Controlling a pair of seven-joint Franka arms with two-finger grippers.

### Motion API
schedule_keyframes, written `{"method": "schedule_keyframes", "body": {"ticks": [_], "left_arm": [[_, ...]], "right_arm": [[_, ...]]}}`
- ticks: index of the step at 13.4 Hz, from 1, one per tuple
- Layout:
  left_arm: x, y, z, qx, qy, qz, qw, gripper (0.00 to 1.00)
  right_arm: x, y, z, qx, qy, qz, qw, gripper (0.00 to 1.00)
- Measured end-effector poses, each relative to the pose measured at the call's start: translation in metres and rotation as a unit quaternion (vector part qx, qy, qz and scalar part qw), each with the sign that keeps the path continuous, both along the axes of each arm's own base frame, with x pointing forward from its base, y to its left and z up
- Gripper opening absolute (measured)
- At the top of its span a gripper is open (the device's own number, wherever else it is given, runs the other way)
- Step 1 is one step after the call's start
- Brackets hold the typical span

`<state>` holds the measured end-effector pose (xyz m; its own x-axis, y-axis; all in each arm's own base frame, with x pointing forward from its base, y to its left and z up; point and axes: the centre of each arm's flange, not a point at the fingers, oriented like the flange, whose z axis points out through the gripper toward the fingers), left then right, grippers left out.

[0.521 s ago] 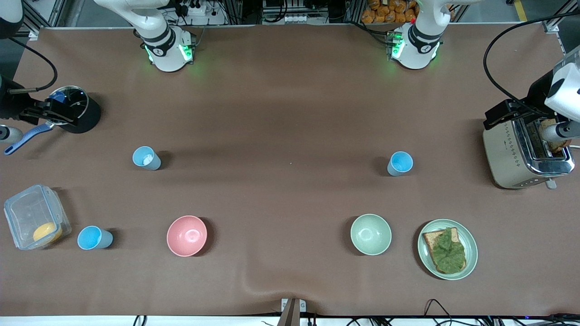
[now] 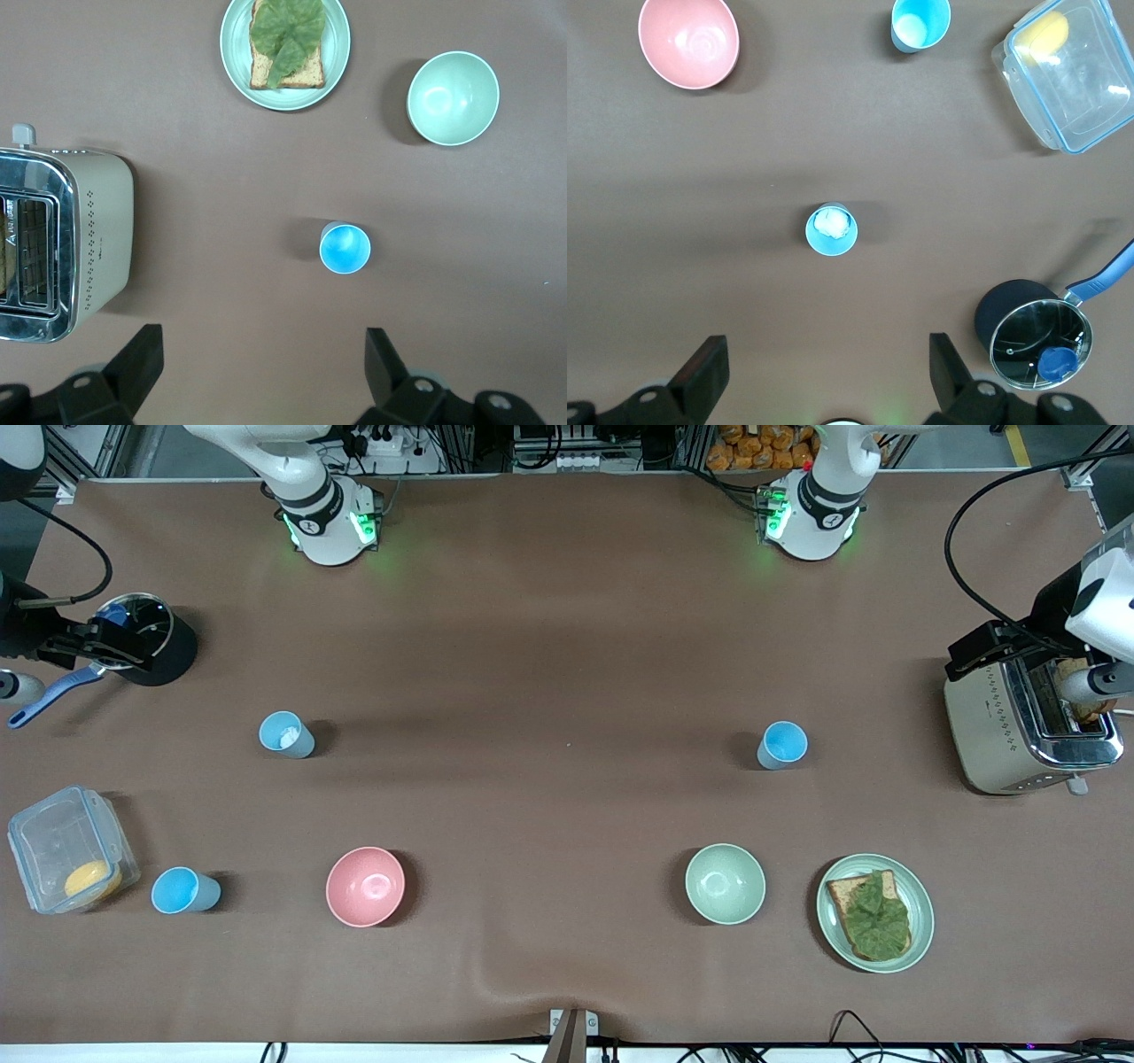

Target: Stack blue cups with both arms

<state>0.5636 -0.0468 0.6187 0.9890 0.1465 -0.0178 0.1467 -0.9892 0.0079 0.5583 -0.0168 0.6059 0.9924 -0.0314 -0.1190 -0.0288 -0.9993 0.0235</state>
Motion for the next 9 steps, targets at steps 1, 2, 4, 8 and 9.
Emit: {"method": "schedule_keyframes", "body": {"ticks": [1,2,4,8,9], "left_arm": [[0.0001,0.0001,0.0,0.0,0.0,0.0,1.0,1.0],[0.0002,0.0006,0.0,0.0,0.0,0.001,1.0,1.0],[0.0006,0.0034,-0.0004,0.0,0.0,0.003,1.0,1.0],[0.0013,0.0054,-0.0004,0.0,-0.002,0.005,1.0,1.0],[0.0022,0.0046,-0.0001,0.0,-0.005,0.004,1.0,1.0]], "right_arm": [[0.0,0.0,0.0,0.0,0.0,0.0,1.0,1.0],[0.0,0.0,0.0,0.0,0.0,0.0,1.0,1.0],[0.0,0.0,0.0,0.0,0.0,0.0,1.0,1.0],[0.0,0.0,0.0,0.0,0.0,0.0,1.0,1.0],[0.0,0.0,0.0,0.0,0.0,0.0,1.0,1.0]]}}
